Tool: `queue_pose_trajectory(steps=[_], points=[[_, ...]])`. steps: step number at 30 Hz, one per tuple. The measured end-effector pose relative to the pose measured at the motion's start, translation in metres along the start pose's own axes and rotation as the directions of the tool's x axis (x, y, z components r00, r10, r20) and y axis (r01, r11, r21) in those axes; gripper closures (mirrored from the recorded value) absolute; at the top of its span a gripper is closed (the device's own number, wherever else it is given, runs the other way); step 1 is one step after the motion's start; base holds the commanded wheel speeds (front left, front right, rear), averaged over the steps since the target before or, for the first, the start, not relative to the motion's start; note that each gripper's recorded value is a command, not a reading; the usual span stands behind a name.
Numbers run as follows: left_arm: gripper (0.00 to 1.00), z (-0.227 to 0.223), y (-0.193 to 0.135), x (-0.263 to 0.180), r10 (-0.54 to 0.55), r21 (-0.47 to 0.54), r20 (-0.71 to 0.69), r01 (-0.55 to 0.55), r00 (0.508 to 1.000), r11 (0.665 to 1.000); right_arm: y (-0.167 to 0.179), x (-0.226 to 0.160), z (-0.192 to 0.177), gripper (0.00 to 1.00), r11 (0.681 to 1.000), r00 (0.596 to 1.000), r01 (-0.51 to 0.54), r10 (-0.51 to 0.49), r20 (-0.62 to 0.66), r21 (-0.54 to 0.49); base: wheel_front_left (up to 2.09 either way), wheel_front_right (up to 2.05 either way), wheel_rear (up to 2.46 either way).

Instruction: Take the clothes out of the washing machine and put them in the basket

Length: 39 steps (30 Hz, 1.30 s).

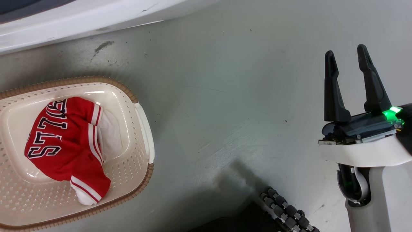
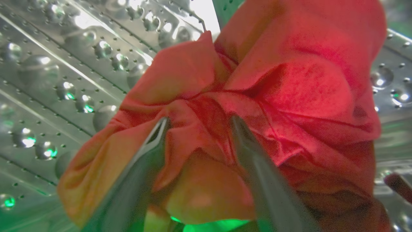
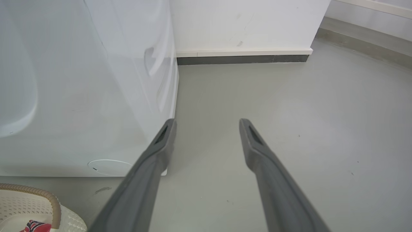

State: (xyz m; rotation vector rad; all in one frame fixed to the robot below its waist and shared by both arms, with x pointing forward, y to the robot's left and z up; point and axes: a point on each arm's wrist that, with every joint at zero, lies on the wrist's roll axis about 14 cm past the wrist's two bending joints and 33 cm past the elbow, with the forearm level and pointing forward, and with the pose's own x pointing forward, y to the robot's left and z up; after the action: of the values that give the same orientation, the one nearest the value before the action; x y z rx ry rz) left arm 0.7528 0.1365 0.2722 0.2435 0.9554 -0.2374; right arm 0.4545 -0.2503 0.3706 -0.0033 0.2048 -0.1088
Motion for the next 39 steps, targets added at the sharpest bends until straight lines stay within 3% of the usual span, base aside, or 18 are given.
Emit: queue_pose_trajectory(steps=[1, 17, 26, 39], points=[[1.0, 0.001, 0.0, 0.0, 0.003, 0.004, 0.008, -0.003, 1.0, 1.0, 0.0, 0.0, 0.0, 0.0, 1.0, 1.0, 0.0, 0.0, 0.001, 0.0, 0.0, 0.0, 0.0], [1.0, 0.032, -0.007, -0.035, -0.022, 0.003, 0.199, 0.022, 0.98, 1.0, 0.004, -0.004, 0.029, 0.0, 1.0, 0.998, -0.013, 0.013, 0.068, 0.0, 0.0, 0.0, 0.0], [1.0, 0.053, -0.029, -0.092, -0.087, 0.024, 0.402, 0.084, 0.912, 0.996, 0.014, -0.013, 0.058, 0.0, 0.999, 0.989, -0.042, 0.044, 0.139, -0.017, 0.0, 0.0, 0.0], [1.0, 0.018, -0.047, -0.161, -0.119, 0.026, 0.588, 0.128, 0.8, 0.991, 0.038, -0.034, 0.09, 0.0, 0.994, 0.97, -0.104, 0.108, 0.217, -0.03, 0.0, 0.0, 0.0]])
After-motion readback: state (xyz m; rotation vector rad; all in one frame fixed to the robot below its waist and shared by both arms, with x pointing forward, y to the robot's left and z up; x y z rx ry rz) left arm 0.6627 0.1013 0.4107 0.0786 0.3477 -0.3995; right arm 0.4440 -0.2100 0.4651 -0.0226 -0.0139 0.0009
